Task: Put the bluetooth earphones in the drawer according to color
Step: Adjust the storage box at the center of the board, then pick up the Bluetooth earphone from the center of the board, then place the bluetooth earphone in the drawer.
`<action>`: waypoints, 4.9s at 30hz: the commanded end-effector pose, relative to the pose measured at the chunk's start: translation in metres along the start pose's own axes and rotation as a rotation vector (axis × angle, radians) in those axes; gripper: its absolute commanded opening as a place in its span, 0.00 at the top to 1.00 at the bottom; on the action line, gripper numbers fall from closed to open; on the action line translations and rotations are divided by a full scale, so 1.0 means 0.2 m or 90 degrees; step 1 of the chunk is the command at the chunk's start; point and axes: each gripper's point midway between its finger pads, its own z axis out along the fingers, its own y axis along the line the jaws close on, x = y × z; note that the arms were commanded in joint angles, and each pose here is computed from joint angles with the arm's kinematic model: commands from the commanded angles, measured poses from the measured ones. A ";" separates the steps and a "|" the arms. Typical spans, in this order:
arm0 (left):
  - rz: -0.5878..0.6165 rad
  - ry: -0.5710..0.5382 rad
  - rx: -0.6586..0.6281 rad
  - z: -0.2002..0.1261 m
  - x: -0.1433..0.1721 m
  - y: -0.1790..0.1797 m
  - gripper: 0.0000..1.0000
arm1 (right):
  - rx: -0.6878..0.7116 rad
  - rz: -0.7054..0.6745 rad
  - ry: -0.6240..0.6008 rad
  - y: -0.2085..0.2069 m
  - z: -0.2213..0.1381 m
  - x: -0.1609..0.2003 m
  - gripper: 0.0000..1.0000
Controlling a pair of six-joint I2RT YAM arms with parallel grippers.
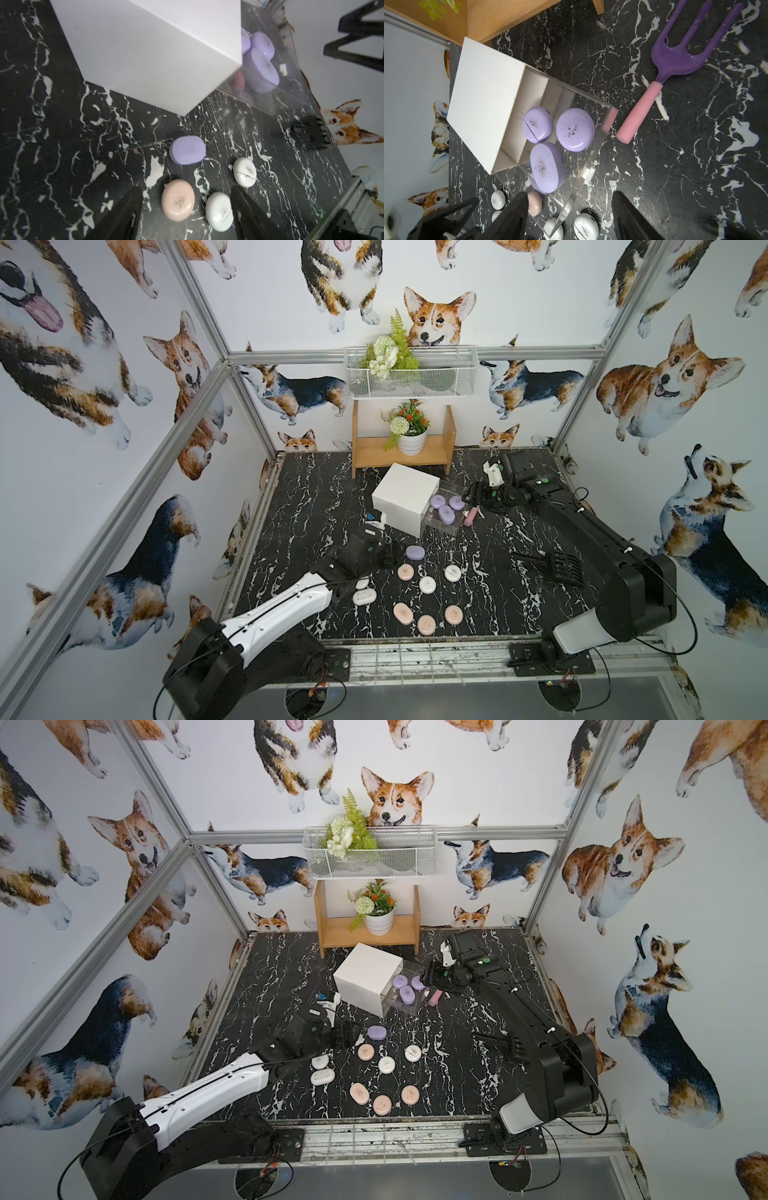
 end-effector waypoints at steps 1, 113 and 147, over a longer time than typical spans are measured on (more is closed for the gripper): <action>-0.018 -0.047 -0.073 0.02 0.04 0.04 0.26 | -0.007 -0.003 -0.021 0.02 -0.02 -0.04 0.31; 0.204 -0.025 -0.144 0.01 -0.38 -0.48 0.51 | 0.003 -0.008 -0.032 -0.01 -0.07 -0.04 0.30; 0.269 0.153 -0.270 0.47 -0.47 -0.37 0.51 | 0.007 0.015 -0.035 -0.14 -0.12 -0.06 0.30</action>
